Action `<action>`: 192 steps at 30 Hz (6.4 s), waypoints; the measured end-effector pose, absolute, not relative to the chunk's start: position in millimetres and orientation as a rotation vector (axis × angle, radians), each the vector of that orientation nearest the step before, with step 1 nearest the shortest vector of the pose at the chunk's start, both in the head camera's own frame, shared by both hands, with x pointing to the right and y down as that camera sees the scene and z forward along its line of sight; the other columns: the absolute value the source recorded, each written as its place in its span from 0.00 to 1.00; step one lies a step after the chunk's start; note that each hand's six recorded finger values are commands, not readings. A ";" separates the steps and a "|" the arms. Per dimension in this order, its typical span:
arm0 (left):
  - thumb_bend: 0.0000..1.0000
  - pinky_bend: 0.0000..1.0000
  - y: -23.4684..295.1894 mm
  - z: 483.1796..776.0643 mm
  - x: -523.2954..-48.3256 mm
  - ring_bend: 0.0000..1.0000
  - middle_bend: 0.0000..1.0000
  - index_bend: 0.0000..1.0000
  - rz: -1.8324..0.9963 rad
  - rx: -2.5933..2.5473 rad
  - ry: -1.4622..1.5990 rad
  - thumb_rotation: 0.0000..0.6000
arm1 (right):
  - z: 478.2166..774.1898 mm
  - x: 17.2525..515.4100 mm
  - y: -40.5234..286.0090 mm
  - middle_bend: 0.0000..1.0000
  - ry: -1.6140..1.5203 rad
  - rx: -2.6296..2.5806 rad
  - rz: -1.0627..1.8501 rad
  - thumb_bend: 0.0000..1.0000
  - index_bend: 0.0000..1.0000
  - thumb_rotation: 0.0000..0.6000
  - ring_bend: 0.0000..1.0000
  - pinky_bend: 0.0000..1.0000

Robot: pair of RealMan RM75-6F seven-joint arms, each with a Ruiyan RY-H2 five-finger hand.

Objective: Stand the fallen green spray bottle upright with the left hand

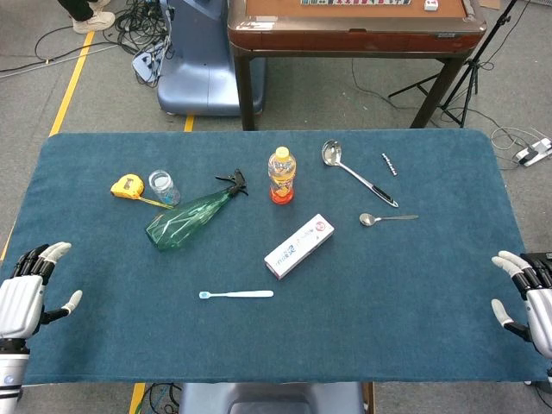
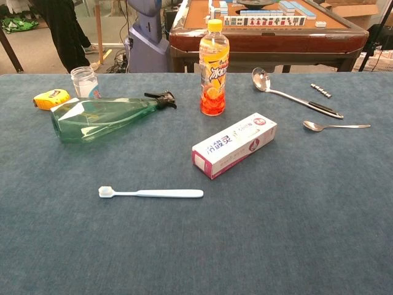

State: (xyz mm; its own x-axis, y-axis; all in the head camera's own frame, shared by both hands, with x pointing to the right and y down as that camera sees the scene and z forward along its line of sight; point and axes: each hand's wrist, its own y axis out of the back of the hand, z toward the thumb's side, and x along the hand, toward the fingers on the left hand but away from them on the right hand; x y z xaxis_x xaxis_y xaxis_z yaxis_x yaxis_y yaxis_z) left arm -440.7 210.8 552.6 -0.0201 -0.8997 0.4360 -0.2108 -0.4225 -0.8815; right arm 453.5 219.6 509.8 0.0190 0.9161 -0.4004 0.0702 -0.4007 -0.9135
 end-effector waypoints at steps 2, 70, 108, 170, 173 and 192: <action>0.30 0.07 211.6 553.2 -441.2 0.09 0.15 0.15 -1.491 -1.665 1.165 1.00 | 509.7 453.7 219.5 0.21 -1.037 -1.566 1.466 0.33 0.22 1.00 0.12 0.14; 0.23 0.06 91.0 710.6 -281.9 0.07 0.06 0.01 -1.730 -1.894 0.787 1.00 | 499.6 465.1 214.1 0.20 -1.052 -1.517 1.482 0.33 0.22 1.00 0.12 0.14; 0.23 0.02 124.1 660.8 -384.1 0.01 0.07 0.09 -1.739 -1.873 0.455 1.00 | 497.5 449.7 215.1 0.20 -1.035 -1.522 1.468 0.33 0.22 1.00 0.12 0.14; 0.23 0.00 111.8 688.6 -244.9 0.06 0.29 0.26 -1.664 -1.868 0.287 0.64 | 500.8 464.0 219.0 0.20 -1.059 -1.526 1.499 0.33 0.22 1.00 0.12 0.14; 0.23 0.00 113.5 686.8 -244.2 0.06 0.29 0.25 -1.630 -1.830 0.289 0.89 | 501.4 463.8 218.8 0.20 -1.057 -1.528 1.498 0.33 0.22 1.00 0.12 0.14; 0.23 0.00 118.4 710.8 -240.6 0.11 0.33 0.31 -1.609 -1.687 0.281 0.98 | 501.3 468.4 221.1 0.20 -1.068 -1.525 1.507 0.33 0.22 1.00 0.12 0.14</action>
State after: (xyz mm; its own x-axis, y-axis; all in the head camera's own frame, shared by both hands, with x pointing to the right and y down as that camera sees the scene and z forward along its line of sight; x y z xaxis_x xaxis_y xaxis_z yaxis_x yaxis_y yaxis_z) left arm -240.6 118.4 710.8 0.1770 -0.6348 0.7521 0.3423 -0.6767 -0.6518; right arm 468.4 221.1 501.3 -0.0315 0.9195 -0.3918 0.0651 -0.3893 -0.9188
